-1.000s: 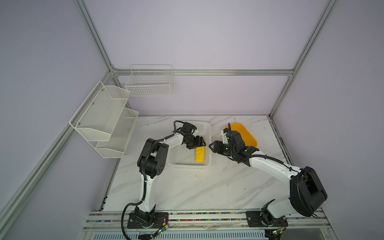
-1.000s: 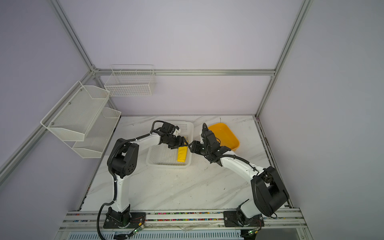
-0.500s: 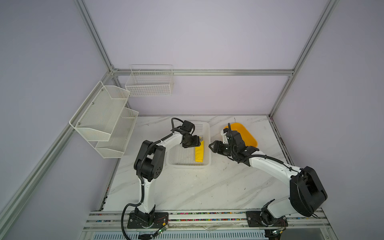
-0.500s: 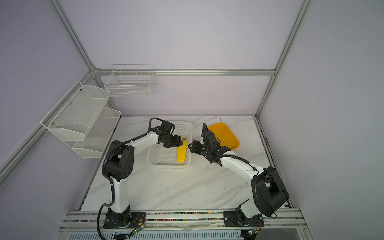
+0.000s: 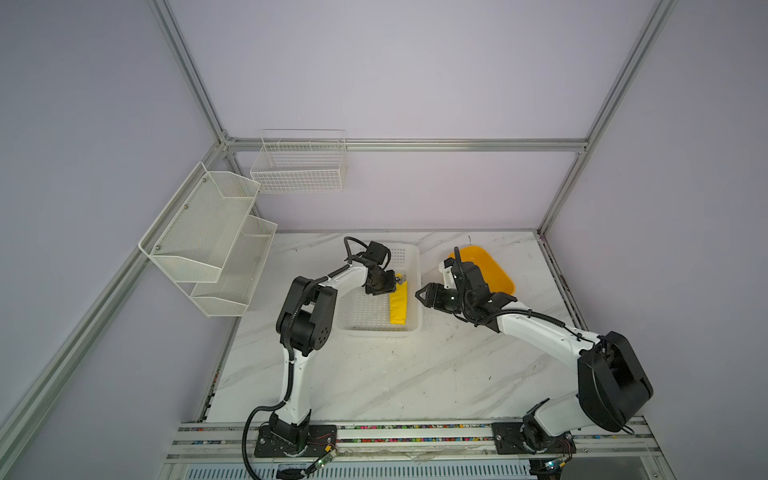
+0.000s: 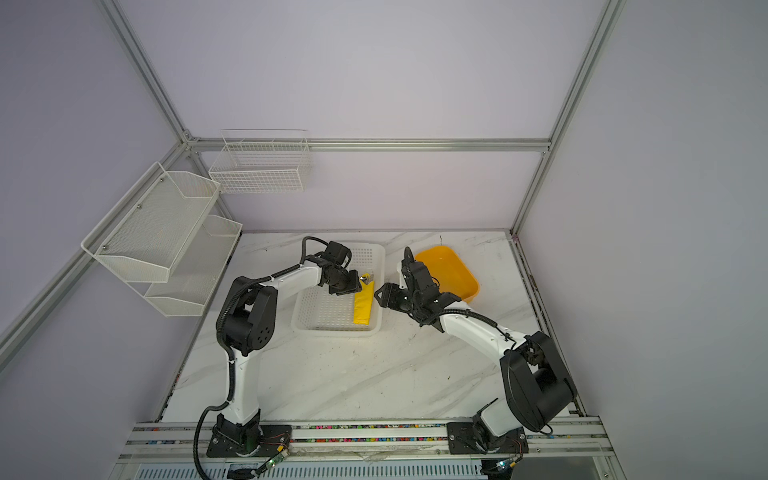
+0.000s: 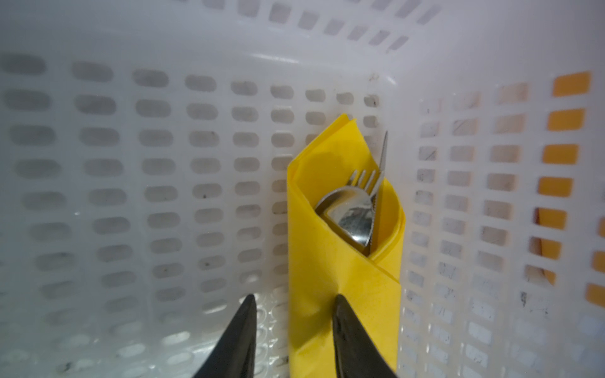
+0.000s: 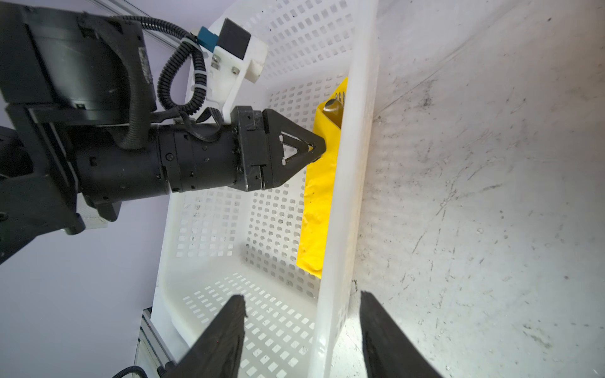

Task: Place the utensils on the paper napkin and roll it up
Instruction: 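Open the left gripper to release the roll and lift away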

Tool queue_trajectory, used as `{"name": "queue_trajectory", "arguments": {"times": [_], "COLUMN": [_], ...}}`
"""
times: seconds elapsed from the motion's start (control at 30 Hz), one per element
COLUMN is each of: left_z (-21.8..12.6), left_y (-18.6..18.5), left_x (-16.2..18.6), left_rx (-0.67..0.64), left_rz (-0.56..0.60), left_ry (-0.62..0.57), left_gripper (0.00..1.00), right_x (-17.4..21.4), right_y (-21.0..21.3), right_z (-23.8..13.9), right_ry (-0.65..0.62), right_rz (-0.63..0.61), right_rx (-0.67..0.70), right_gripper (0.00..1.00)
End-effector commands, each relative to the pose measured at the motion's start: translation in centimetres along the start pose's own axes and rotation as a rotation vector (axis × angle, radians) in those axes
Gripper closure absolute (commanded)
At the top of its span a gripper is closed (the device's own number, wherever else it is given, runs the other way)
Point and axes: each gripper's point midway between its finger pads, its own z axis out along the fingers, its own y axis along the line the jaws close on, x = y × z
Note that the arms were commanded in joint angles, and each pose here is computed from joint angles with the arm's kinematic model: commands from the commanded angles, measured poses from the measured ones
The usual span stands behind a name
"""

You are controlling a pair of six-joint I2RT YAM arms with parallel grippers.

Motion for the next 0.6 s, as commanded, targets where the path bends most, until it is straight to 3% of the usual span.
{"name": "queue_trajectory", "arguments": {"times": [0.0, 0.43, 0.57], "left_z": [-0.7, -0.4, -1.8], "left_y": [-0.4, 0.7, -0.7], "left_x": [-2.4, -1.2, -2.0], "left_rx": [-0.002, -0.039, 0.005], "left_rz": [0.002, 0.003, 0.025], "left_ry": [-0.066, -0.034, -0.053], "left_gripper": [0.66, 0.79, 0.72], "right_x": [-0.6, -0.8, -1.8], "right_y": [0.9, 1.1, 1.5], "right_z": [0.1, -0.3, -1.8], "right_ry": [-0.009, -0.022, -0.082], "right_rz": [-0.021, -0.021, -0.041], "right_rx": [-0.024, -0.027, -0.022], "right_gripper": [0.42, 0.42, 0.42]}}
